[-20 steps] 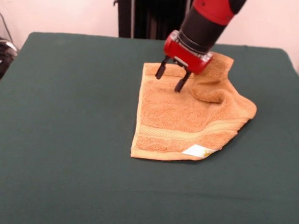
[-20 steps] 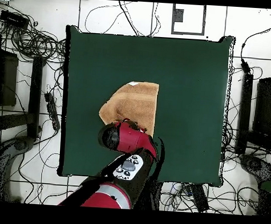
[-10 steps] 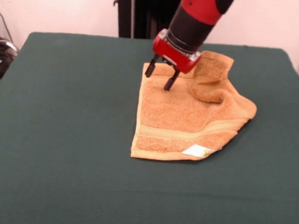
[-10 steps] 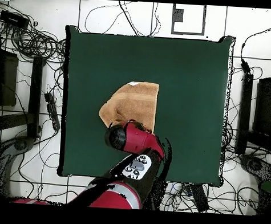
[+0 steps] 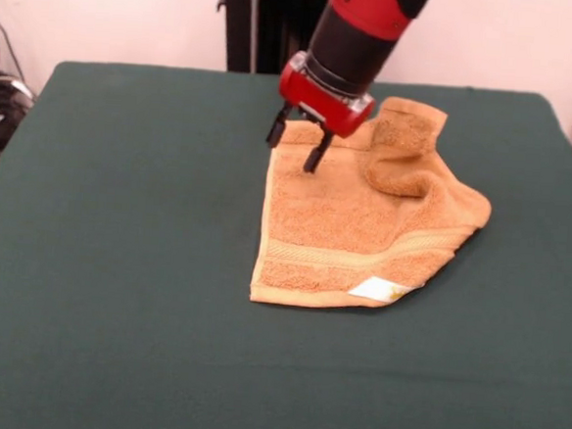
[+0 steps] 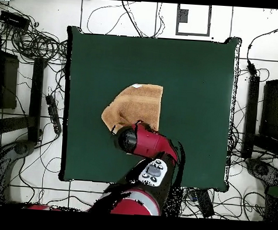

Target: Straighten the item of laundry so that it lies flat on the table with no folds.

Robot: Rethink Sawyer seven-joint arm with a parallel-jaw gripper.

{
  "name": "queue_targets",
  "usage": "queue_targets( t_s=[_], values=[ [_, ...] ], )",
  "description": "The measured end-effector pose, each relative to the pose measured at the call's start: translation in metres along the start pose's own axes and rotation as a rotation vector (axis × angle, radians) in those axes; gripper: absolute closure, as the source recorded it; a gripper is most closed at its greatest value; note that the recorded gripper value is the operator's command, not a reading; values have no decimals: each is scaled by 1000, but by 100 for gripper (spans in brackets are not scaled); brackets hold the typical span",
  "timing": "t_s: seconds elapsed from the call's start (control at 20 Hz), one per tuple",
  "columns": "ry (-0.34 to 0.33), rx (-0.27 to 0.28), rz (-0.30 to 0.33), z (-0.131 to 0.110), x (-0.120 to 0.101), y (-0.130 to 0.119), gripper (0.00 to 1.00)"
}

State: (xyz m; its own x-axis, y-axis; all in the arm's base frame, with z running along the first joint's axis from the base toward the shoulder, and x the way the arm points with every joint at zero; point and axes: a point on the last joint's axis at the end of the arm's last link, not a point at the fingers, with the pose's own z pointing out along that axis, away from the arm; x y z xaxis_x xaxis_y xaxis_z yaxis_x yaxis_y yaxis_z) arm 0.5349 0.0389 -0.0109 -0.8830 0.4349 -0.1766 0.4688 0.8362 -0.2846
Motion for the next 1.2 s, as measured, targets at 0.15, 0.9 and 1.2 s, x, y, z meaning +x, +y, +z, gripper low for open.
queue_targets(
  t_s=[0.15, 0.9, 1.2],
  values=[
    [7, -39, 31, -4, -18, -6, 0],
    [11, -137, 94, -47, -94, -29, 0],
    [3, -219, 120, -53, -121, -22, 0]
  ],
)
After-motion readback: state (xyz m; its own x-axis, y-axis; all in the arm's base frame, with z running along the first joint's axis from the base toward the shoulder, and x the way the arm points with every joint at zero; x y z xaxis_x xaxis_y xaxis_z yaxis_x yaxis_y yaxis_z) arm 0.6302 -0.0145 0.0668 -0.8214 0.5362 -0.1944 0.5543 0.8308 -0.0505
